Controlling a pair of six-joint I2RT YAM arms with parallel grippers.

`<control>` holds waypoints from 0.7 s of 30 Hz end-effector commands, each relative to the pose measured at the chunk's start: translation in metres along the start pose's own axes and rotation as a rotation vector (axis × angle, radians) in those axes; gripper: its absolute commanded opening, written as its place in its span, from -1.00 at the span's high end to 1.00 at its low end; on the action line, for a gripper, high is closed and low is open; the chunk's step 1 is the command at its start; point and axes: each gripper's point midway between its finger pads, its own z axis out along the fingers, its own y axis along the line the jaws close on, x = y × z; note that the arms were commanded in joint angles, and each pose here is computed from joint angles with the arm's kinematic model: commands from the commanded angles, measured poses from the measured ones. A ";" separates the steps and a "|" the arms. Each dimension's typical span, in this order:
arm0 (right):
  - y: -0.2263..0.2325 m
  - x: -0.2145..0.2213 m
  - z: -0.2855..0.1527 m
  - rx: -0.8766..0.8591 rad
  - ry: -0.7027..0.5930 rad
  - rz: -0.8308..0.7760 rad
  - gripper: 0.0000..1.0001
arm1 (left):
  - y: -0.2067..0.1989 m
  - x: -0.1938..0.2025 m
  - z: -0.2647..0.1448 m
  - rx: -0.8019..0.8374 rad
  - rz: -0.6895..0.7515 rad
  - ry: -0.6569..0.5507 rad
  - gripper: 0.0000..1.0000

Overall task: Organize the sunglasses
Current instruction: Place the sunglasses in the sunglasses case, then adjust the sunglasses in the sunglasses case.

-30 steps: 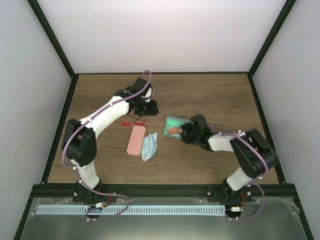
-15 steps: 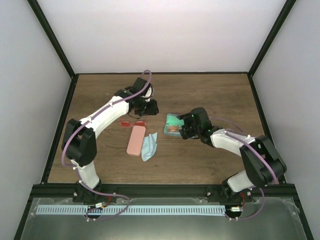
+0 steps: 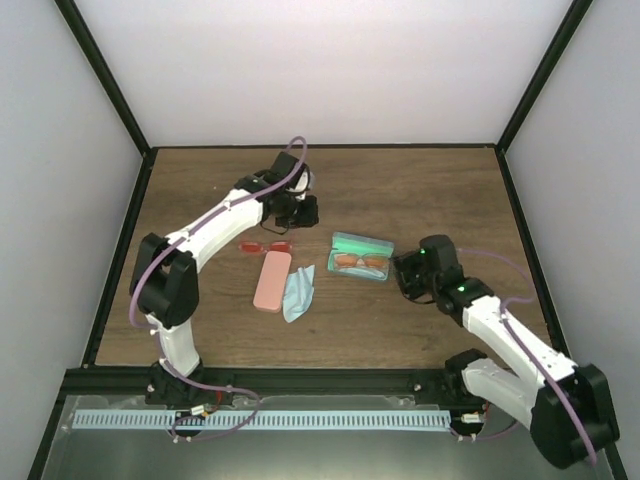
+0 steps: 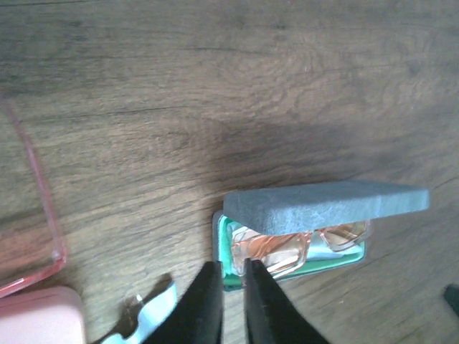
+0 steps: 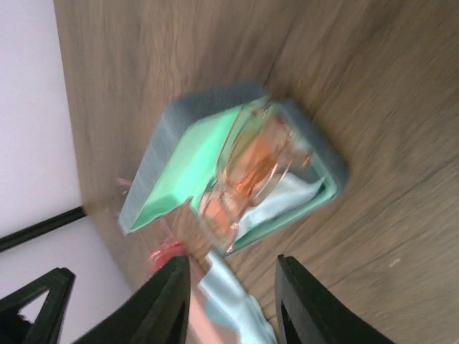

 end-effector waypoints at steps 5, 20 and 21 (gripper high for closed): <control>-0.069 -0.045 -0.002 0.193 -0.054 -0.010 0.75 | -0.016 0.048 0.044 0.018 0.096 0.156 0.91; -0.021 -0.073 0.047 0.242 0.034 -0.243 0.97 | -0.007 0.091 0.076 0.006 0.074 0.289 0.90; -0.020 -0.073 0.049 0.243 0.042 -0.253 0.98 | -0.002 0.095 0.079 -0.013 0.067 0.301 0.90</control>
